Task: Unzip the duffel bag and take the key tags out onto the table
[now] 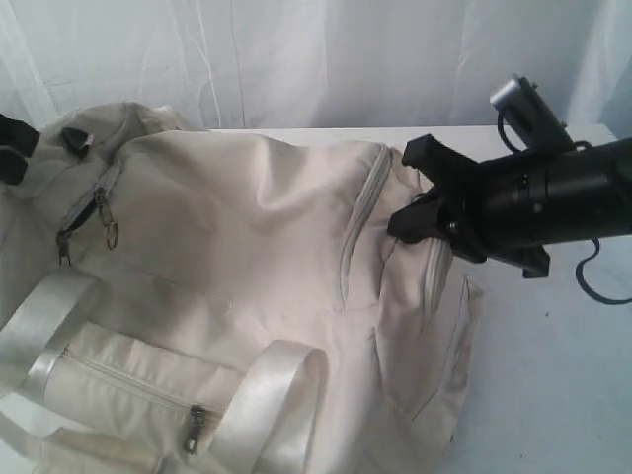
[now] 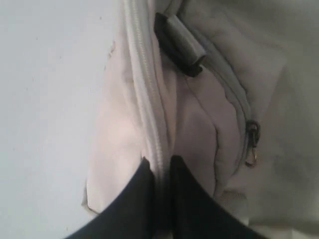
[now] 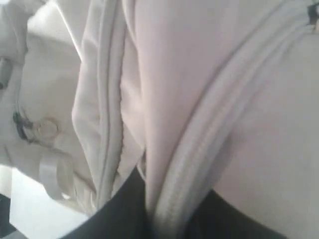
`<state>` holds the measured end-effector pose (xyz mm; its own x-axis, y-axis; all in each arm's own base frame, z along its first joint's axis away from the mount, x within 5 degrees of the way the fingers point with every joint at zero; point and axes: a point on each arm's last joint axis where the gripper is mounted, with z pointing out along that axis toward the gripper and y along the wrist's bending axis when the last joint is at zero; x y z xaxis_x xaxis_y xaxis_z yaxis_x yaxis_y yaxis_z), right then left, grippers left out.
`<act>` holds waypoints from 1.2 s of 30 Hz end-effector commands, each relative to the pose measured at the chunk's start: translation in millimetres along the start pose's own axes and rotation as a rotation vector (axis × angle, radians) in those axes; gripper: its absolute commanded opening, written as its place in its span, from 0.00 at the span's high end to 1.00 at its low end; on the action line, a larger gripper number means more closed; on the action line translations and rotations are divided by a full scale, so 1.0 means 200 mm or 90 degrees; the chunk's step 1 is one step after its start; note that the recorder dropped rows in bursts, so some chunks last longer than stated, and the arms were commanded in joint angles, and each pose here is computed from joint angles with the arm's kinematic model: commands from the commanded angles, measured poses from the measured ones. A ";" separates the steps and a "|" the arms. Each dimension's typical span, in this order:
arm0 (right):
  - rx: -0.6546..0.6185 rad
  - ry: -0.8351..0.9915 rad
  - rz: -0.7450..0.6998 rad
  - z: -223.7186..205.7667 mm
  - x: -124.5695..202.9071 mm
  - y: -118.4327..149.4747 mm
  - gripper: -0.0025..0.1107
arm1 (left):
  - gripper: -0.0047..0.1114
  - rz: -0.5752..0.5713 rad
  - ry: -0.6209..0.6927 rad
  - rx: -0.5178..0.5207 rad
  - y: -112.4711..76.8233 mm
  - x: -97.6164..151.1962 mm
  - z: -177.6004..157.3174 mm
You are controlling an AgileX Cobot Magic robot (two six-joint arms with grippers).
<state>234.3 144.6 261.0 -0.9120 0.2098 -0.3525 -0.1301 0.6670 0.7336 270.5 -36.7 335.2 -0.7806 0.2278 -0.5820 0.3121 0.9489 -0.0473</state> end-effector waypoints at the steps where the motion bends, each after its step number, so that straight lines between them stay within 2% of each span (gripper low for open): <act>1: -0.014 -0.100 -0.052 -0.08 -0.12 0.10 0.98 | 0.96 -0.001 0.029 0.020 -0.05 0.07 -0.16; 5: 0.000 -0.104 -0.066 -0.10 -0.14 0.08 0.98 | 0.96 0.016 0.060 0.017 -0.07 0.14 -0.27; 10: 0.025 -0.099 -0.082 -0.12 -0.16 0.04 0.98 | 0.96 -0.019 0.065 -0.064 -0.05 0.22 -0.38; 12: 0.034 -0.097 -0.091 -0.13 -0.16 0.03 0.98 | 0.96 -0.026 0.055 -0.071 -0.06 0.27 -0.41; 21: 0.080 -0.080 -0.149 -0.13 -0.15 0.00 0.98 | 0.96 -0.054 0.115 -0.064 -0.09 0.57 -0.29; 28: 0.123 -0.039 -0.159 -0.13 -0.13 -0.03 0.98 | 0.96 -0.034 0.087 -0.068 -0.09 0.62 -0.23; 30: 0.123 -0.031 -0.160 -0.13 -0.12 -0.03 0.94 | 0.96 -0.033 0.079 -0.070 -0.09 0.61 -0.23; 32: 0.121 -0.024 -0.159 -0.13 -0.12 -0.03 0.86 | 0.96 -0.033 0.070 -0.071 -0.09 0.61 -0.23; 34: 0.121 -0.020 -0.160 -0.13 -0.12 -0.03 0.71 | 0.93 -0.033 0.066 -0.068 -0.09 0.60 -0.23; 36: 0.120 -0.016 -0.159 -0.13 -0.11 -0.03 0.55 | 0.85 -0.031 0.065 -0.068 -0.09 0.60 -0.23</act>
<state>244.1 120.6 271.9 -0.8669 0.0244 -0.4978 -0.2701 0.8164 0.5104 149.6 -16.1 306.1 -0.8349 0.1877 -0.5175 0.2102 0.9775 0.0154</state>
